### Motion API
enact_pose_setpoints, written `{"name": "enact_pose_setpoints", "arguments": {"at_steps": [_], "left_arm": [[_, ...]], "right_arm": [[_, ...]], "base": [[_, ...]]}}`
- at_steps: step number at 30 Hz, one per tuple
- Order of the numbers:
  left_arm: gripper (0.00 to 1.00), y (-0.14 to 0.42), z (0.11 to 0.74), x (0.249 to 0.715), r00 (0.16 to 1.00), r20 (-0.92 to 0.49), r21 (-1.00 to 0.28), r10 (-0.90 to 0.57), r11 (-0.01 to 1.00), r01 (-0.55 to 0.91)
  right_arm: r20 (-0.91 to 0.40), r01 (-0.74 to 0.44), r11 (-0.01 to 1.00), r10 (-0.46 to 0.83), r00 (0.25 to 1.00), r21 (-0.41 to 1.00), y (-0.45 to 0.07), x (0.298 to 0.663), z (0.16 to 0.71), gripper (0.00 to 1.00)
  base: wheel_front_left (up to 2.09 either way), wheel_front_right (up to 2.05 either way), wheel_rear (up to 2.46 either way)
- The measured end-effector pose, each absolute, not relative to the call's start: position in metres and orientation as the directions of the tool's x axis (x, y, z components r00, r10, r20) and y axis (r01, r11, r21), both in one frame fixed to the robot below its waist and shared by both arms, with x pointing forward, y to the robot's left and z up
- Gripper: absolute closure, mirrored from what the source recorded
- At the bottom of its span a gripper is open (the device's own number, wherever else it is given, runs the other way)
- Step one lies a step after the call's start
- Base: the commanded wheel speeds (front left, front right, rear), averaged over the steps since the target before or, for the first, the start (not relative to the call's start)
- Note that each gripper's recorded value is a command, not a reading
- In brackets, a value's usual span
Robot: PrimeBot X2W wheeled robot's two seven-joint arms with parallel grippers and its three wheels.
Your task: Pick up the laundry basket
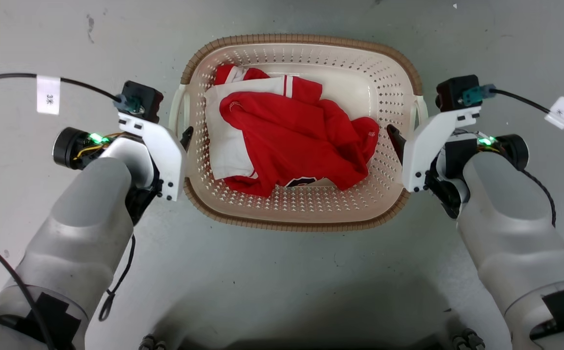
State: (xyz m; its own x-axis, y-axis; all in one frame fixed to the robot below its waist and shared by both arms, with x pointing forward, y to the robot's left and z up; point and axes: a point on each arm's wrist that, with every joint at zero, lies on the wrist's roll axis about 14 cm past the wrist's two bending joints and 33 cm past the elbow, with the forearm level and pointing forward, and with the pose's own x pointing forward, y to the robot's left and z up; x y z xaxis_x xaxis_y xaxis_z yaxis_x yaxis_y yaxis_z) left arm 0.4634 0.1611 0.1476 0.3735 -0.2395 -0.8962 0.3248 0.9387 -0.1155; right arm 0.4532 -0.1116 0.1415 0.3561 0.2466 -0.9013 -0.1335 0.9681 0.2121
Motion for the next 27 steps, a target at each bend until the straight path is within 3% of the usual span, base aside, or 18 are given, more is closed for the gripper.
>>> {"name": "enact_pose_setpoints", "arguments": {"at_steps": [11,21,22,23,24,25,27], "left_arm": [[0.0,0.16,0.135,0.447,0.246,-0.936,-0.171,-0.252,0.936,0.309],[0.0,0.161,0.133,0.445,0.224,-0.937,-0.19,-0.267,0.931,0.312],[0.19,0.16,0.133,0.443,0.218,-0.938,-0.196,-0.269,0.932,0.307],[0.96,0.159,0.132,0.442,0.214,-0.938,-0.201,-0.273,0.931,0.306],[1.0,0.157,0.132,0.441,0.21,-0.937,-0.209,-0.279,0.93,0.303],[1.0,0.156,0.132,0.439,0.204,-0.937,-0.216,-0.285,0.928,0.304],[1.0,0.152,0.132,0.438,0.199,-0.934,-0.229,-0.296,0.925,0.303]], "right_arm": [[-0.934,-0.148,0.968,0.235,0.267,0.202,-0.113,0.444,0.127,0.0],[-0.934,-0.153,0.967,0.24,0.264,0.205,-0.11,0.442,0.123,0.0],[-0.935,-0.154,0.966,0.241,0.262,0.205,-0.11,0.442,0.122,0.0],[-0.935,-0.158,0.966,0.241,0.261,0.205,-0.11,0.442,0.122,0.0],[-0.935,-0.164,0.965,0.243,0.259,0.206,-0.109,0.442,0.122,0.55],[-0.934,-0.168,0.964,0.246,0.258,0.208,-0.107,0.443,0.121,1.0],[-0.933,-0.176,0.962,0.248,0.26,0.207,-0.106,0.444,0.121,1.0]], "base": [[0.0,0.0,0.0],[0.0,0.0,0.0],[0.0,0.0,0.0],[0.0,0.0,0.0],[0.0,0.0,0.0],[0.0,0.0,0.0],[0.0,0.0,0.0]]}}
